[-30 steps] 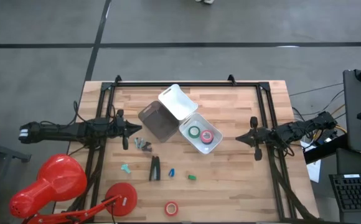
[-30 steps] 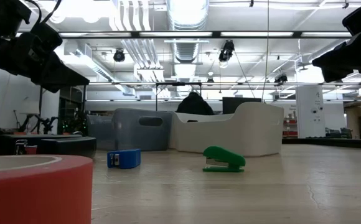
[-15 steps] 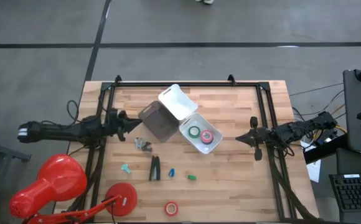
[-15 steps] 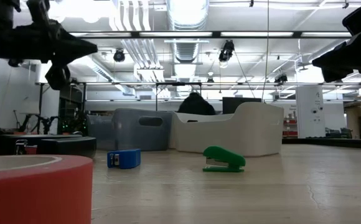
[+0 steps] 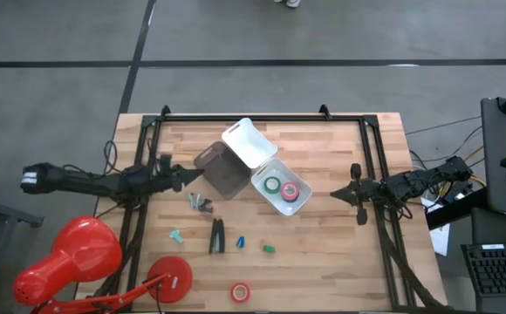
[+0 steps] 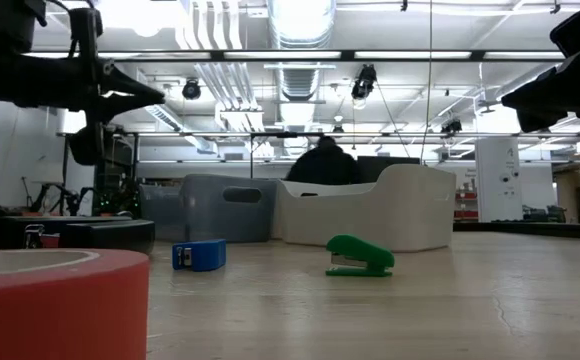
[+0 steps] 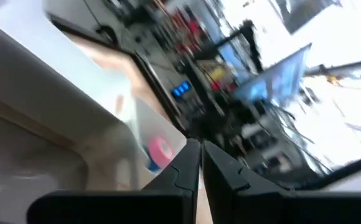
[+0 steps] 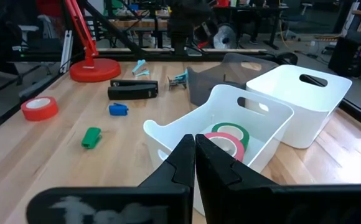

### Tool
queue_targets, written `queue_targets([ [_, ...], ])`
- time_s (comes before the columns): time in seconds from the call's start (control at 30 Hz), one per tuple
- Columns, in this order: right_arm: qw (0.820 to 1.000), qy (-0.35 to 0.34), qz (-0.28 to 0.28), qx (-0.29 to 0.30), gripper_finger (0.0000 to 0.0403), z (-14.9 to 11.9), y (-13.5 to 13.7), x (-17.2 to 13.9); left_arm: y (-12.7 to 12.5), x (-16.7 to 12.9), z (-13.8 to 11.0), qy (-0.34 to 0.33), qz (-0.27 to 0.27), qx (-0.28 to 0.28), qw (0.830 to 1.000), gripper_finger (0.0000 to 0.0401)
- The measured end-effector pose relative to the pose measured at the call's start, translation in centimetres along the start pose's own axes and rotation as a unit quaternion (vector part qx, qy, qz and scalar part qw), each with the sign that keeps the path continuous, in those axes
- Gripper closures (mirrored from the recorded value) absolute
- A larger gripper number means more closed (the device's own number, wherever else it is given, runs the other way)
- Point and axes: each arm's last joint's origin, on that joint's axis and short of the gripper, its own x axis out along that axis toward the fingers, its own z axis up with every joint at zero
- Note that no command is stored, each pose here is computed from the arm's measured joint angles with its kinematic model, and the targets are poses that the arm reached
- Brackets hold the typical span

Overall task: Pick and place Stapler, Stapler remover, tape
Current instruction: Put the orange tape into the bottom white bin

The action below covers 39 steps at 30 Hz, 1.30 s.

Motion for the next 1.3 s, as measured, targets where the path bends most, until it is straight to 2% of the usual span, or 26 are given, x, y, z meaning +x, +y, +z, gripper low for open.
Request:
queue_targets([
  [0.3,1.0,0.0,0.0,0.0,0.0394,0.0,0.0,0.0,-4.1,1.9,-2.4,0.093,-0.028,0.058,0.994,0.0378],
  [0.57,1.0,0.0,0.0,0.0,0.0394,0.0,0.0,0.0,-9.2,3.6,-6.2,0.185,-0.064,0.113,0.974,0.0376],
  [0.67,1.0,0.0,0.0,0.002,0.0394,0.0,0.0,0.0,-11.3,4.5,-7.9,0.209,-0.056,0.131,0.968,0.0356],
  [0.77,1.0,0.0,0.0,0.0,0.0394,0.0,0.0,0.0,-12.9,5.9,-9.8,0.233,-0.033,0.157,0.959,0.0314],
  [0.9,1.0,0.0,0.0,0.002,0.0394,0.0,0.0,0.0,-14.3,8.1,-12.2,0.281,0.014,0.204,0.938,0.0249],
  [1.0,1.0,0.0,0.0,0.0,0.0394,0.0,0.0,0.0,-15.4,8.9,-13.9,0.339,0.033,0.222,0.914,0.0219],
  [1.17,1.0,0.0,0.0,0.002,0.0394,0.0,0.0,0.0,-17.2,8.9,-16.6,0.391,0.062,0.257,0.882,0.0216],
  [1.3,1.0,0.0,0.0,0.0,0.0394,0.0,0.0,0.0,-18.7,8.6,-18.4,0.406,0.059,0.261,0.874,0.0217],
])
